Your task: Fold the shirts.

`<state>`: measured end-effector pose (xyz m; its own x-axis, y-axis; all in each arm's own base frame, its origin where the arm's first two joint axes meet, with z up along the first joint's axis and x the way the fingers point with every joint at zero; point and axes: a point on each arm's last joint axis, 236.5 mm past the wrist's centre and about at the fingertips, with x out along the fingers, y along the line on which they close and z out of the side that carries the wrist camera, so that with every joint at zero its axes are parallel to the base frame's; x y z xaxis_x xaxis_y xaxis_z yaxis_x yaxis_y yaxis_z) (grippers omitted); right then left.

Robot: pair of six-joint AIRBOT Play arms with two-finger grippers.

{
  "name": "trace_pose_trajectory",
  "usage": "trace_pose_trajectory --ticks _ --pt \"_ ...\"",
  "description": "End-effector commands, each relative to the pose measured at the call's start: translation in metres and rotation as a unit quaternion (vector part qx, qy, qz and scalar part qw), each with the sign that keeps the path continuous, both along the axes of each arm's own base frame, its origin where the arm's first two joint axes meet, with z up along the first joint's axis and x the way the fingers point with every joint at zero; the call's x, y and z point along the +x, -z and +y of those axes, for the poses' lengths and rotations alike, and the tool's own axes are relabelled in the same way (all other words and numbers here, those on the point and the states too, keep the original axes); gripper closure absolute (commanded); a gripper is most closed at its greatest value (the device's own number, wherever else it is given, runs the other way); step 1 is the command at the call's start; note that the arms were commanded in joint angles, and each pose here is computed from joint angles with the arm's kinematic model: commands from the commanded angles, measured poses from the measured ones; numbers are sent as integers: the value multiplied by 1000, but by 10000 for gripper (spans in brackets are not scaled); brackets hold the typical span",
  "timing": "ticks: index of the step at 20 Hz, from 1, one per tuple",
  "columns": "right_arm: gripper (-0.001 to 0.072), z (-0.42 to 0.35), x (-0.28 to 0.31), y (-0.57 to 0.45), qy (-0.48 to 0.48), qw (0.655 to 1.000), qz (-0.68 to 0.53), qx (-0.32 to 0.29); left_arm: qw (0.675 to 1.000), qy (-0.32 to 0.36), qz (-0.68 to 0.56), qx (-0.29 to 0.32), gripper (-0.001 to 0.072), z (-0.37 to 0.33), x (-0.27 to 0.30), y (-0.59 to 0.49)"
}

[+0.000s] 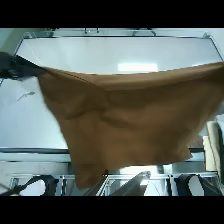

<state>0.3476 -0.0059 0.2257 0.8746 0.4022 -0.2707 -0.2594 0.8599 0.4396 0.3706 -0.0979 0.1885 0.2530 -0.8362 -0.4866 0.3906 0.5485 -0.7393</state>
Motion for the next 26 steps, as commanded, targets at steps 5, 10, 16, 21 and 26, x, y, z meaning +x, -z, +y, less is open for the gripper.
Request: trace_pose_trajectory --ticks 5,10,16,21,26 --pt "695 35 109 197 -5 982 187 30 991 -78 98 48 689 38 101 179" --pt "694 36 168 231 2 980 198 19 994 -75 62 54 689 50 156 179" --pt "694 29 225 223 -3 986 168 19 994 -94 37 50 689 58 205 177" --pt "695 42 214 225 -72 984 157 -36 996 -61 15 66 691 53 189 181" --pt "695 37 186 261 -101 970 206 -76 997 -29 46 63 691 47 139 205"
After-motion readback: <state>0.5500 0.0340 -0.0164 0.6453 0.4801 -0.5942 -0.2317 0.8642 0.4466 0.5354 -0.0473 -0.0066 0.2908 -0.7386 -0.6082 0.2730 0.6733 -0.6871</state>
